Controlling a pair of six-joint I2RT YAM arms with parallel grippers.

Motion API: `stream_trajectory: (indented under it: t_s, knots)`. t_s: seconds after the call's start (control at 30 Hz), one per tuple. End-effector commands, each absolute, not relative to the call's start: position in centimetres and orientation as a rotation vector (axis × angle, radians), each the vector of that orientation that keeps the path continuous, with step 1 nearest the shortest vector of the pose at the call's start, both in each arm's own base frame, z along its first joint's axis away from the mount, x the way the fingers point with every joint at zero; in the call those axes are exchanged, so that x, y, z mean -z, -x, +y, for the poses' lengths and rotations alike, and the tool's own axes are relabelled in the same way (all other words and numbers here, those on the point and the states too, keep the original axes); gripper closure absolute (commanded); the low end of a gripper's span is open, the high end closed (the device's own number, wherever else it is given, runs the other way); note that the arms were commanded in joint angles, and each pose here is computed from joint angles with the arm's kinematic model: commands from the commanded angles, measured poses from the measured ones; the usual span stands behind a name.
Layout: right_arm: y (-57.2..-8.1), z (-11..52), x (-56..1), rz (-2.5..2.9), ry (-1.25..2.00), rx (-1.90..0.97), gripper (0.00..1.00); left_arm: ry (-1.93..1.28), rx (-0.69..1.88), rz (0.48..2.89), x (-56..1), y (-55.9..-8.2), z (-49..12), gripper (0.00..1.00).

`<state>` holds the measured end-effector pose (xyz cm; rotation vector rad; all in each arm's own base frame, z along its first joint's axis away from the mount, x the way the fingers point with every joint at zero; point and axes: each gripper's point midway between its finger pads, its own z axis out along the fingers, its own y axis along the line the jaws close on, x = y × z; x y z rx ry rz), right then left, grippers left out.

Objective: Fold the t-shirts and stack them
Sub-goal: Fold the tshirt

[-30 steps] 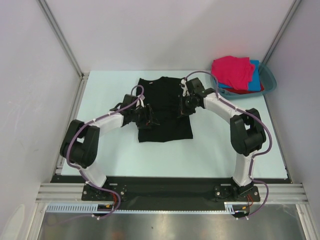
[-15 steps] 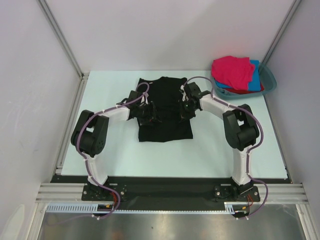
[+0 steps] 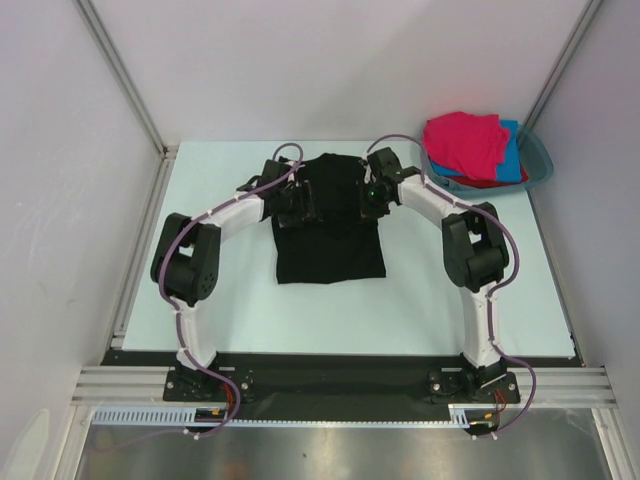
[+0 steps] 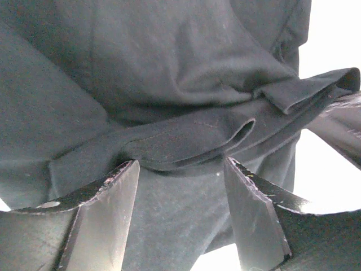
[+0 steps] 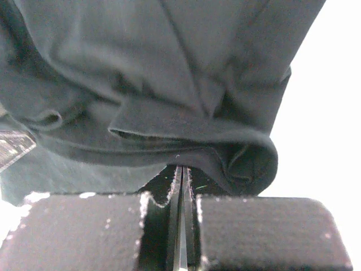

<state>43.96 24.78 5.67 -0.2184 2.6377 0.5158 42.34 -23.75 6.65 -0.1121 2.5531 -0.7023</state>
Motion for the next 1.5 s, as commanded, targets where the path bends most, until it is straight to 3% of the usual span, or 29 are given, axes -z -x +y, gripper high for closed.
stream_trajectory:
  t_s: [0.0, 0.6, 0.8, 1.07, 1.23, 1.47]
  knots:
    - [-47.2, 24.3, -8.0, 2.549, 0.217, -0.488, 0.98, 0.098, 0.614, 2.495, -8.0, -44.6, -22.5, 0.32]
    - [-54.4, 21.9, -6.8, 2.465, 0.146, -0.402, 0.97, 0.162, 0.425, 2.254, -12.8, -55.3, -15.6, 0.28]
    - [-53.8, 20.7, -10.3, 2.388, 0.143, -0.373, 0.93, 0.132, 0.499, 2.175, -15.5, -52.6, -15.8, 0.27]
    - [-49.0, 21.7, -14.4, 2.368, 0.191, -0.487, 0.81, -0.031, 0.889, 2.137, -18.2, -45.8, -21.3, 0.28]
    - [-45.7, 22.9, -11.5, 2.478, 0.224, -0.583, 0.8, -0.068, 1.011, 2.208, -15.3, -43.7, -23.3, 0.28]
    - [-43.2, 23.9, -8.7, 2.556, 0.216, -0.696, 0.82, -0.023, 1.058, 2.309, -9.7, -44.9, -24.4, 0.29]
